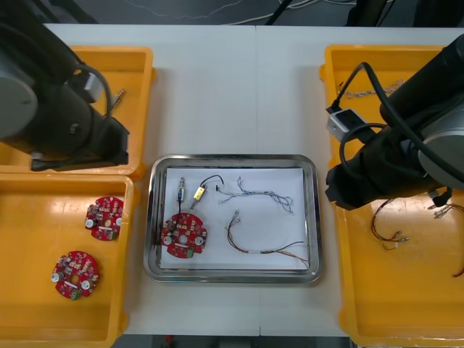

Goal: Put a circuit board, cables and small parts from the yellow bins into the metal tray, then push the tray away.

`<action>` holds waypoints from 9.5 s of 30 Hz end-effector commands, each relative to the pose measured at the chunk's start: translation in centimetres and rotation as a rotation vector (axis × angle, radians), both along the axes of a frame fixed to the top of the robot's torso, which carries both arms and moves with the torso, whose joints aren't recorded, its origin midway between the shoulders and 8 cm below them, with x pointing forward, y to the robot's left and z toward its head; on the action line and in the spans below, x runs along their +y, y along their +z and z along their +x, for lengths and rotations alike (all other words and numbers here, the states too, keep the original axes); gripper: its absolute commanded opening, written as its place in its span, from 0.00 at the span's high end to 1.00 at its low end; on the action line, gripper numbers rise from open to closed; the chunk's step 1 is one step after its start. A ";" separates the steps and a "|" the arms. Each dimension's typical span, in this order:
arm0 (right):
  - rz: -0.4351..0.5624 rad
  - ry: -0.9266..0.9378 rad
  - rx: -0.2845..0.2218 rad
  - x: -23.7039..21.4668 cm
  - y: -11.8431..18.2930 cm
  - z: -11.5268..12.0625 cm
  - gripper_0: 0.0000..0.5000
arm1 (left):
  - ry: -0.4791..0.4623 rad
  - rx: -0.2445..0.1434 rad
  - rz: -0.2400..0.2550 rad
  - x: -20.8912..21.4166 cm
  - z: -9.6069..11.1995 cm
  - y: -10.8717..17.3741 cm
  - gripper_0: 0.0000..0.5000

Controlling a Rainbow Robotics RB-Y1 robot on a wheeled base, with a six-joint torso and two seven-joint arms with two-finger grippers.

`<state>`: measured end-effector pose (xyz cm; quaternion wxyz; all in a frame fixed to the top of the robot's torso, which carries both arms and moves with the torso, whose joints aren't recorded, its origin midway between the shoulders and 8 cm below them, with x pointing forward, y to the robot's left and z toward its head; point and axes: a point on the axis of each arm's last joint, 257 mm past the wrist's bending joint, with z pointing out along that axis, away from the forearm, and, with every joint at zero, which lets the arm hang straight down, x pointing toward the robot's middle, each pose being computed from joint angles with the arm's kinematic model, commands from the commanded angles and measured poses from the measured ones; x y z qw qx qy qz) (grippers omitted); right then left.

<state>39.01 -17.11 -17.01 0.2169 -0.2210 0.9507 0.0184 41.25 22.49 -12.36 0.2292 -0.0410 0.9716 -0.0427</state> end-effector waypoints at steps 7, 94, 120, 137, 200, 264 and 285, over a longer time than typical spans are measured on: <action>-0.071 0.284 -0.003 8.9 0.1 -0.2 0.00 | -0.093 -0.006 0.140 9.6 -2.9 0.4 0.00; -0.461 1.036 0.027 19.5 -15.2 -10.5 0.00 | -0.098 -0.034 0.168 14.9 -4.5 -1.3 0.00; -0.490 1.021 -0.008 18.7 -16.8 -10.4 0.00 | -0.096 -0.035 0.170 15.0 -4.4 -1.3 0.00; -0.487 1.029 -0.011 18.7 -17.0 -10.4 0.23 | -0.096 -0.035 0.170 15.0 -4.4 -1.3 0.00; -0.717 0.952 -0.283 16.4 -6.8 4.1 1.00 | -0.096 -0.035 0.170 15.0 -4.4 -1.3 0.00; -0.734 0.920 -0.582 17.6 -0.6 22.1 1.00 | -0.096 -0.035 0.170 15.0 -4.4 -1.3 0.00; -0.758 0.906 -0.549 17.5 0.3 21.0 0.00 | -0.096 -0.035 0.170 15.0 -4.4 -1.3 0.00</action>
